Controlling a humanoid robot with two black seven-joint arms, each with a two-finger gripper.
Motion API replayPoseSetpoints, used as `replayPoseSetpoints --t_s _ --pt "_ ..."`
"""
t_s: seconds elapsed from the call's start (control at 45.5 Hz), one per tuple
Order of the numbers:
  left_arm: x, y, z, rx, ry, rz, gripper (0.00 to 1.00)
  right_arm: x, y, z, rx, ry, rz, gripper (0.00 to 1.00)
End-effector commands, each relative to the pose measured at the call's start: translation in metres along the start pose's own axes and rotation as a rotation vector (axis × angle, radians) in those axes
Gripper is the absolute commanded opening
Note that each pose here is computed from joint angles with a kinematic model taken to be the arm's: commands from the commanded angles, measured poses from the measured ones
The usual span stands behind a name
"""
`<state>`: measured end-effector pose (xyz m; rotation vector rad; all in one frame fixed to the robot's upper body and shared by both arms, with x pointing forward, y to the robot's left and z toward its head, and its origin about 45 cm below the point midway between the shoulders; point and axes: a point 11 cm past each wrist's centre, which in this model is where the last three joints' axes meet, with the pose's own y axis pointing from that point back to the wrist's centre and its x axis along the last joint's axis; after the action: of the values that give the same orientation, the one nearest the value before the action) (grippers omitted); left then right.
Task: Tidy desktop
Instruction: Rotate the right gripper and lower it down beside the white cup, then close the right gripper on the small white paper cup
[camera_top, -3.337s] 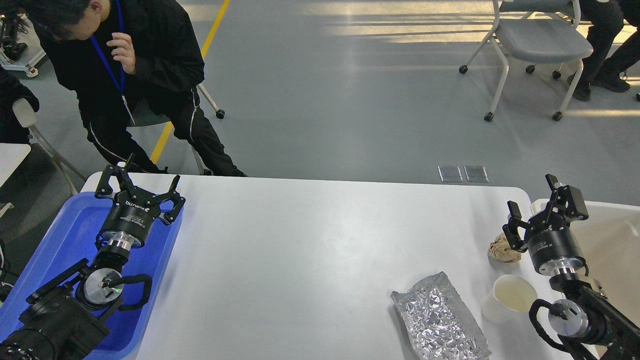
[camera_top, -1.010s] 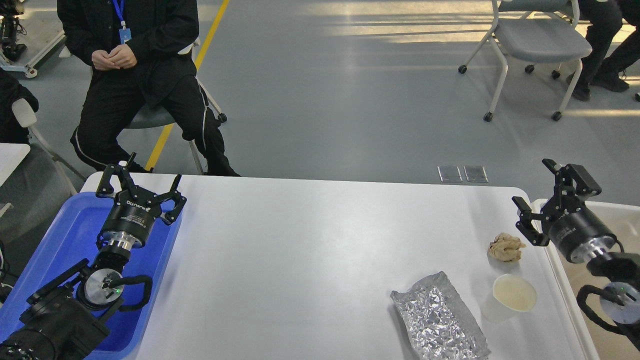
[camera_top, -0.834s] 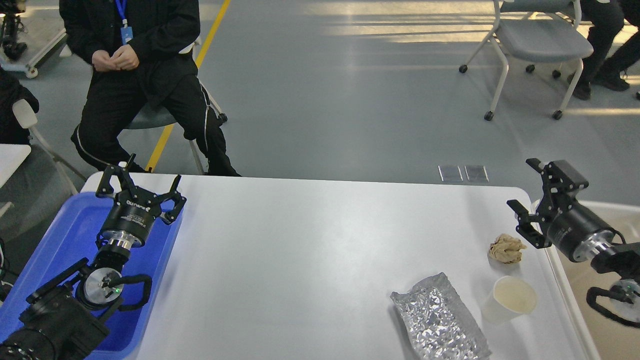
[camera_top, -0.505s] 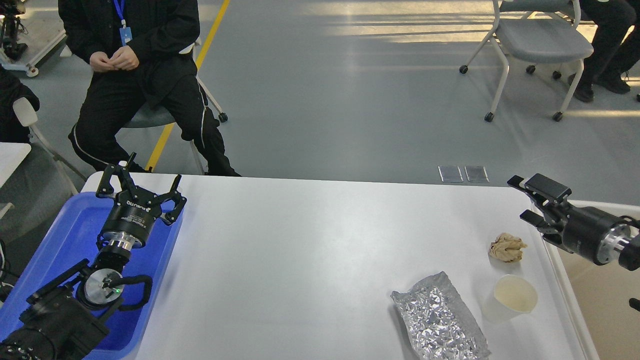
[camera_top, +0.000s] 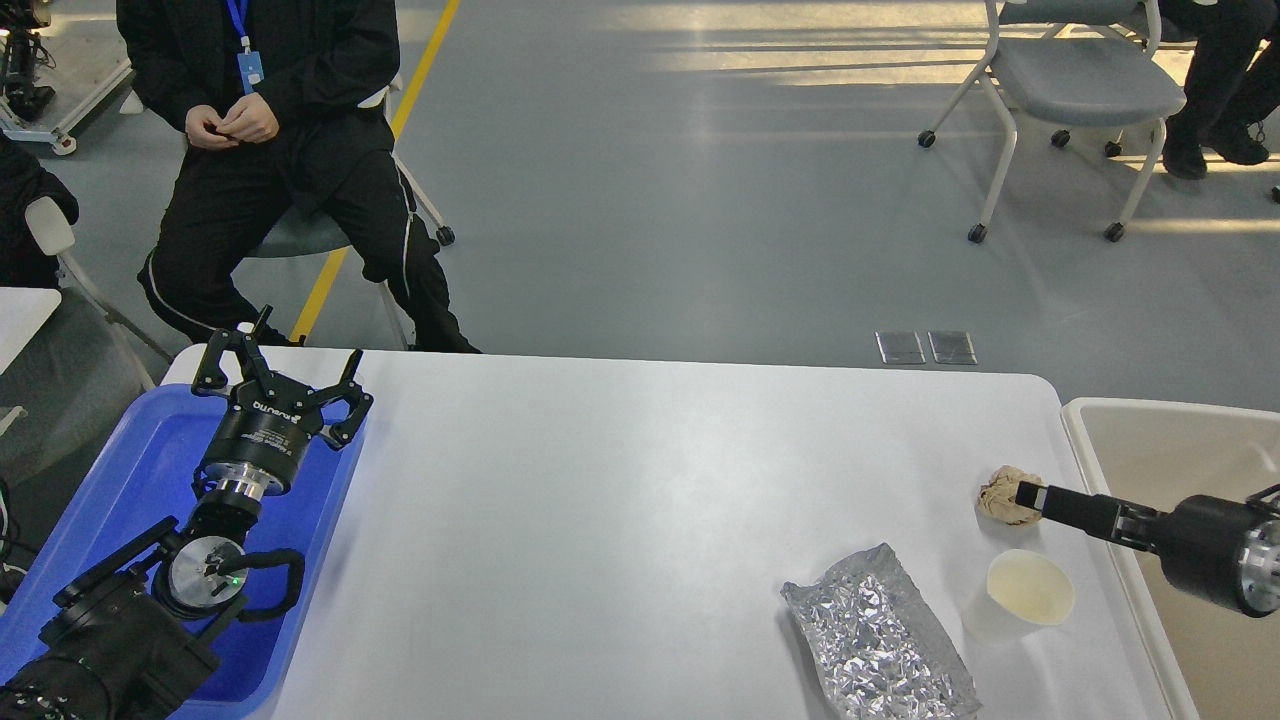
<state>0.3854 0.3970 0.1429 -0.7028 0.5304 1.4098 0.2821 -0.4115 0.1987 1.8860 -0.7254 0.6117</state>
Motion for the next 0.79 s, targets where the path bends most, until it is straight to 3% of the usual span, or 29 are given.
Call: replayPoseSetpoints --t_s 0.0,0.768 --pt "0.0 0.0 0.0 0.0 0.0 0.0 1.0 -0.029 0.009 0.019 -0.052 0.158 -0.117 0.99" --pt "0.0 0.0 0.0 0.0 0.0 0.0 1.0 -0.063 -0.024 0.058 -0.146 0.118 -0.122 0.97"
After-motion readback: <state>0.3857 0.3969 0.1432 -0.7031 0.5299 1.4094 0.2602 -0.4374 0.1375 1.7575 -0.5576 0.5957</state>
